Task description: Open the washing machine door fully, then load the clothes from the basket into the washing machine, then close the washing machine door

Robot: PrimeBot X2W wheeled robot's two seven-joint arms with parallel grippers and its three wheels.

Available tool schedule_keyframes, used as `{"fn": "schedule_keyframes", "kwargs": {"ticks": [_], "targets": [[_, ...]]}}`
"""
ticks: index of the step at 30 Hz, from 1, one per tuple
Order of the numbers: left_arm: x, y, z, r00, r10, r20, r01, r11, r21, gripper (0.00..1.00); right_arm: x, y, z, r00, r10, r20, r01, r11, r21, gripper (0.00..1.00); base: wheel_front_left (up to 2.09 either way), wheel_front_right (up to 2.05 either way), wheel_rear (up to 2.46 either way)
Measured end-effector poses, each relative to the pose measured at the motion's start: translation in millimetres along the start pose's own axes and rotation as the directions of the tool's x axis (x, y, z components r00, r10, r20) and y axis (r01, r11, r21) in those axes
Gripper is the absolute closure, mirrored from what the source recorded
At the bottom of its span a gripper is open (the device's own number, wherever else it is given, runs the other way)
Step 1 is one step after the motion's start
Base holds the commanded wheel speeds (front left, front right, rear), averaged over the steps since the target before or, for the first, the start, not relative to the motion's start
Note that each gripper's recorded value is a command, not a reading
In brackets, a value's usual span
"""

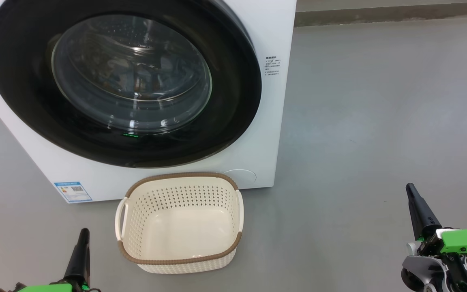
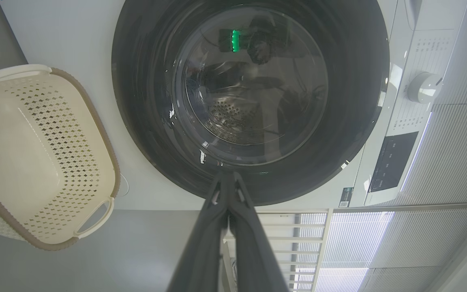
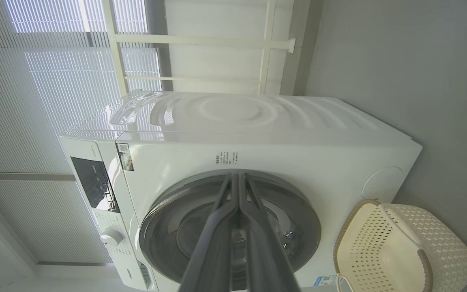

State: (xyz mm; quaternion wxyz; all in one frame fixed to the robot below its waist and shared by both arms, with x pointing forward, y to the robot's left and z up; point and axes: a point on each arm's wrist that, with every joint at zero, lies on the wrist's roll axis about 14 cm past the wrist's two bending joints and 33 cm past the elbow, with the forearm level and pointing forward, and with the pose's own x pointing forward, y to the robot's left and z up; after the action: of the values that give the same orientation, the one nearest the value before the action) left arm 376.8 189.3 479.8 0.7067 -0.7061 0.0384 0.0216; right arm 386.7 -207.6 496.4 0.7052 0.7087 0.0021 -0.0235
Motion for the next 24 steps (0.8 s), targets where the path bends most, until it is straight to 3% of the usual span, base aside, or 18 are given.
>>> {"fn": "schedule_keyframes", "kwargs": {"ticks": [24], "targets": [[0.0,-0.1,0.1,1.0,0.0,0.0,0.0,1.0,0.0,1.0,-0.1,-0.1,-0.2,1.0,0.0,-0.002,0.0,1.0,0.001,1.0,0.0,0.0,0.0]]}}
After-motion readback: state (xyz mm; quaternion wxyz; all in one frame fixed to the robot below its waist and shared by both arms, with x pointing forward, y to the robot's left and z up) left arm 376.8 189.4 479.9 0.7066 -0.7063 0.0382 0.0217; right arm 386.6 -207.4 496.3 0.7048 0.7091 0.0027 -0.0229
